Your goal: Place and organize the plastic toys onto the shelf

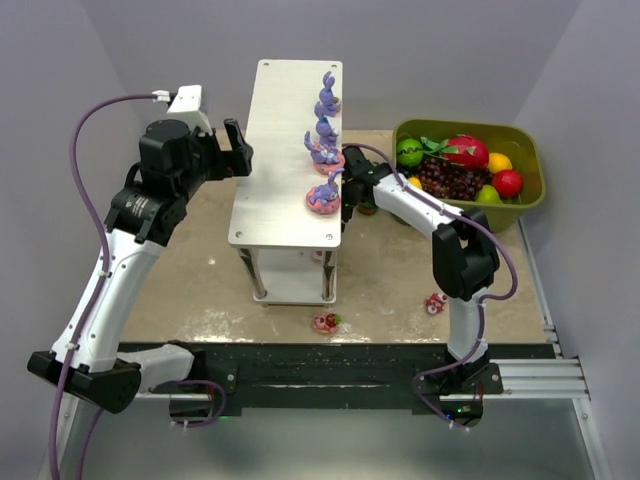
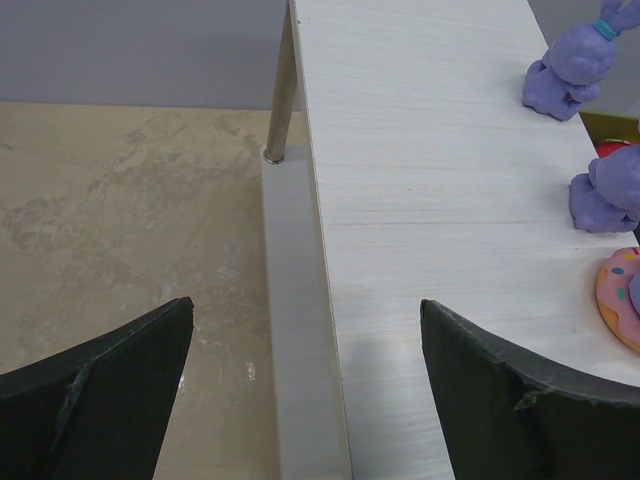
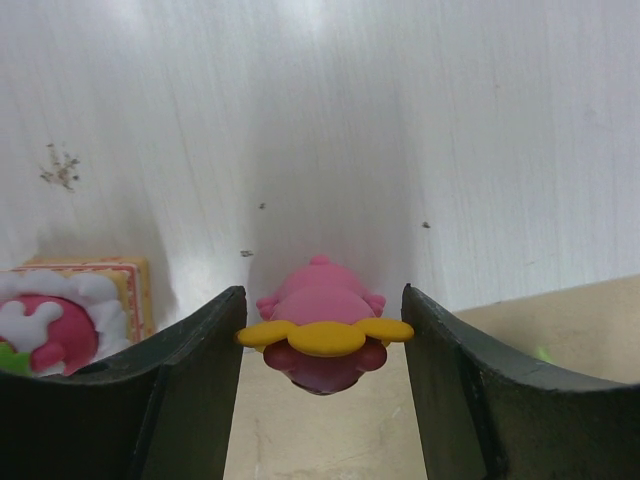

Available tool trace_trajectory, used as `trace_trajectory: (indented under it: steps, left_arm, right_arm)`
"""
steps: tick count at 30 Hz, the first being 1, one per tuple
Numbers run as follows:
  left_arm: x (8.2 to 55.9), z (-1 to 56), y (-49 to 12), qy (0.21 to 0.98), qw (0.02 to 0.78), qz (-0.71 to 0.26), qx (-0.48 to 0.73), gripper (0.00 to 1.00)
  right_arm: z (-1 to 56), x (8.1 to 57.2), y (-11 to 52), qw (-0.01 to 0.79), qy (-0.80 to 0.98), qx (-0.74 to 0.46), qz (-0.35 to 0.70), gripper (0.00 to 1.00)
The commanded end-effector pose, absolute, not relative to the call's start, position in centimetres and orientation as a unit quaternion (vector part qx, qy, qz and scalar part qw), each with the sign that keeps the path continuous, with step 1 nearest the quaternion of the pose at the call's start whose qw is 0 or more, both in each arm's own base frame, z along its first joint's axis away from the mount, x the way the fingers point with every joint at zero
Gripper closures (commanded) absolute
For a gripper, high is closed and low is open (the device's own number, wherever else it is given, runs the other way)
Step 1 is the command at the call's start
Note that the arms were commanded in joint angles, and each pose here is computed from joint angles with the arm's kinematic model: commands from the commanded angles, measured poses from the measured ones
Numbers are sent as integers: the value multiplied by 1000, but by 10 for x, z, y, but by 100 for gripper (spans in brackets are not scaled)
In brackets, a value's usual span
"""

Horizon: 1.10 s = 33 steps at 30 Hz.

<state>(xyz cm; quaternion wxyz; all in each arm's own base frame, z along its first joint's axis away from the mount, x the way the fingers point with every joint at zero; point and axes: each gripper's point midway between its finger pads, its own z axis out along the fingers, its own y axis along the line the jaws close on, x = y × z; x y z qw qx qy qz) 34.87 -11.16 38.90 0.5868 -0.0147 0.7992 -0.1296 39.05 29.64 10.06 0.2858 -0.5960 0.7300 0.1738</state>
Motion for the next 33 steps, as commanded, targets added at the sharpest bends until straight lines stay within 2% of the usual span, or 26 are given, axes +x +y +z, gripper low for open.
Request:
trace_trajectory:
  steps: [1,19,28,33]
  left_arm:
    - [349,413,-107,780,611,-135,-24,0]
    - [348,412,-107,782,608,-135,-25,0]
    - [349,411,-108,782,607,-139,-28,1]
    - [349,409,-109,783,605,-140,-29,0]
  right_arm:
    - [117,385,315,299,703,-617,189,97]
    - [109,399,323,311,696,-627,164,98]
    - [109,402,319,310,701,-624,151,96]
    - [122,407,323,346,693,-615,149,99]
